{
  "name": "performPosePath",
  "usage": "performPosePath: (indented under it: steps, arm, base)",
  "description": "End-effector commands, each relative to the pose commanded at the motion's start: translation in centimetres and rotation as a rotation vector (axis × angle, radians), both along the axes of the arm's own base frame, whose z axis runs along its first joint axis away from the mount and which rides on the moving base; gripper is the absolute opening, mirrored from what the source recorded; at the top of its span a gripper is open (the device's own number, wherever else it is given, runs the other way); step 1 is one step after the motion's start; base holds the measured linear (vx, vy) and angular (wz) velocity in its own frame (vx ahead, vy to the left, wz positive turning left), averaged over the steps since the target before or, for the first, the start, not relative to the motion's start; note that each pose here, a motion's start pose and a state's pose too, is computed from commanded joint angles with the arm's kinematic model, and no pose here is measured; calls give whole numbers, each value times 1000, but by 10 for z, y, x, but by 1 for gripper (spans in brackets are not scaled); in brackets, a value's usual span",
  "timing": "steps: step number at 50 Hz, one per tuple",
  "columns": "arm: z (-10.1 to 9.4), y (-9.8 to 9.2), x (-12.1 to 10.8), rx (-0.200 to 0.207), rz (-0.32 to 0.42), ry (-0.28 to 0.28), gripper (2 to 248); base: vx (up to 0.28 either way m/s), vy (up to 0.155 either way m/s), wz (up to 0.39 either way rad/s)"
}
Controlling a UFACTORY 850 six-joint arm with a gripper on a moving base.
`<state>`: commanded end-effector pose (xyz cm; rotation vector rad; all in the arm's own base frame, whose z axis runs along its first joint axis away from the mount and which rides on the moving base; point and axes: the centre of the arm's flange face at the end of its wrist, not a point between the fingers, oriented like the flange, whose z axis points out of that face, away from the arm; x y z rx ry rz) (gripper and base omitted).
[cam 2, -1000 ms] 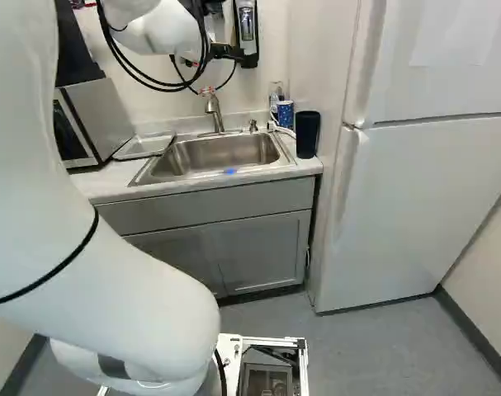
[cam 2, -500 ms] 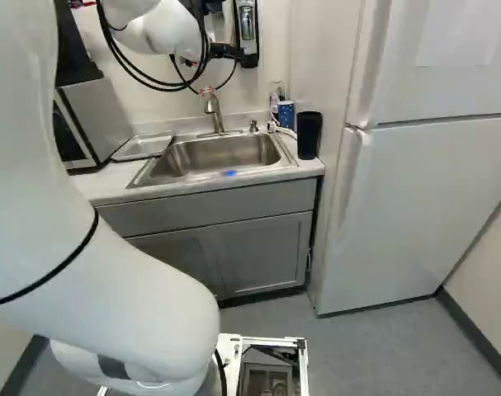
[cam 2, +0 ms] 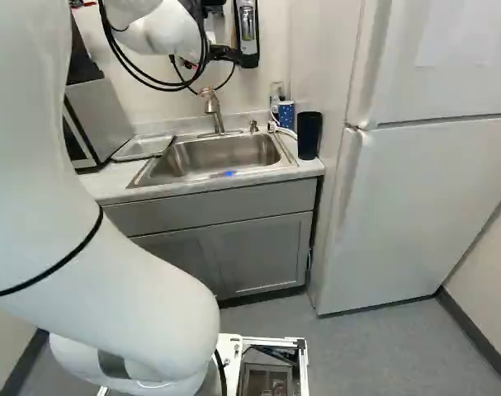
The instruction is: Rinse the cup and place it in the tray
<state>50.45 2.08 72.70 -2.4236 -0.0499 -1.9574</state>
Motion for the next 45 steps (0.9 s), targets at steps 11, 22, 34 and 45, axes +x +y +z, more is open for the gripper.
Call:
performPosePath:
  steps: [11, 22, 34, 45]
  arm:
    - [-2, 4, 8, -1, 7, 30, 247]
    - [-5, 8, 16, -3, 14, 65, 247]
    - [-8, 12, 27, -5, 20, 98, 247]
    - [-11, 14, 37, -7, 24, 127, 247]
  base:
    - [0, 0, 0]
    - [0, 0, 0]
    - [0, 0, 0]
    - [0, 0, 0]
